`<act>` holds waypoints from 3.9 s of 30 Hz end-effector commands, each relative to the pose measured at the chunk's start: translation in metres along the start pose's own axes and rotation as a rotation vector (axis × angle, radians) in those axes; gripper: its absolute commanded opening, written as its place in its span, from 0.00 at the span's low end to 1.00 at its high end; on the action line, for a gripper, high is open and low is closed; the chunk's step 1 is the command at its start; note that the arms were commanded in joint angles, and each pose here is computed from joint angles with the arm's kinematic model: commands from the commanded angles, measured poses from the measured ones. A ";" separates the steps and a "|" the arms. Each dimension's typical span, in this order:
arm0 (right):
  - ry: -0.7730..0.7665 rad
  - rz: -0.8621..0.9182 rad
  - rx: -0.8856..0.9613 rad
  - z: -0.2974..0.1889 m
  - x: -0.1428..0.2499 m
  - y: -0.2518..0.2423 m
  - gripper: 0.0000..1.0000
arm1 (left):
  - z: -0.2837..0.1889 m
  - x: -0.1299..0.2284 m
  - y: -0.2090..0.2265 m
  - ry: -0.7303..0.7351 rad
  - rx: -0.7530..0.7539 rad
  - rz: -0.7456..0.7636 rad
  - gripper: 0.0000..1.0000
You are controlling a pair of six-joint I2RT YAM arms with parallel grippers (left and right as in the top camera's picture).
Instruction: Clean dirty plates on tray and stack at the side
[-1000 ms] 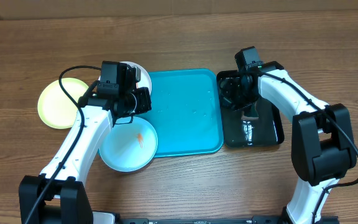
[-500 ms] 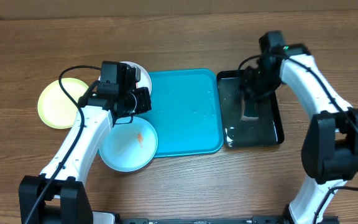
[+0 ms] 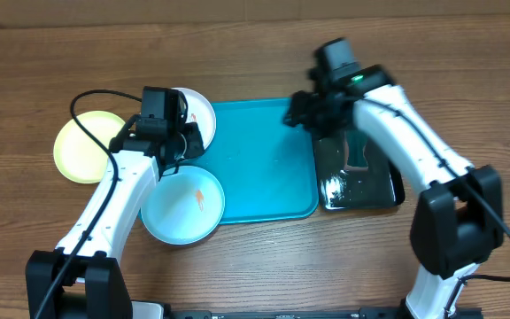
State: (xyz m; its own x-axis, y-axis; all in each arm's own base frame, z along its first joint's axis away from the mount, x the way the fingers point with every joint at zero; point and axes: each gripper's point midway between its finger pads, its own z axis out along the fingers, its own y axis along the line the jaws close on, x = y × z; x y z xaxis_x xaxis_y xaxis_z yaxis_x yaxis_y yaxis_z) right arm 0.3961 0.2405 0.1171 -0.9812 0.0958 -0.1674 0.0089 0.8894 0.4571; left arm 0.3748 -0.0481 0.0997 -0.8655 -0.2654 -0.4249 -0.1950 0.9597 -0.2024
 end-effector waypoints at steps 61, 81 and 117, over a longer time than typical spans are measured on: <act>-0.261 -0.263 -0.165 0.161 -0.015 0.104 0.04 | -0.073 0.008 0.102 0.224 -0.197 -0.262 0.37; -0.206 -0.132 0.129 0.062 -0.052 -0.011 0.04 | -0.071 0.003 0.095 0.207 -0.154 -0.263 0.37; 0.054 0.080 0.347 -0.078 -0.037 -0.108 0.47 | 0.042 0.007 -0.044 0.259 0.152 0.070 0.47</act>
State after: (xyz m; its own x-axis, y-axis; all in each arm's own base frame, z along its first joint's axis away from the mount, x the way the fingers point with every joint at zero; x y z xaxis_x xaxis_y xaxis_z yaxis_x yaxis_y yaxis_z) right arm 0.4101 0.1363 0.1300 -0.9921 0.1040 -0.0704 0.0923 0.9839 0.1531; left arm 0.3986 -0.0740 0.0816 -0.9466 -0.2156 -0.2396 -0.1486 0.9515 -0.2694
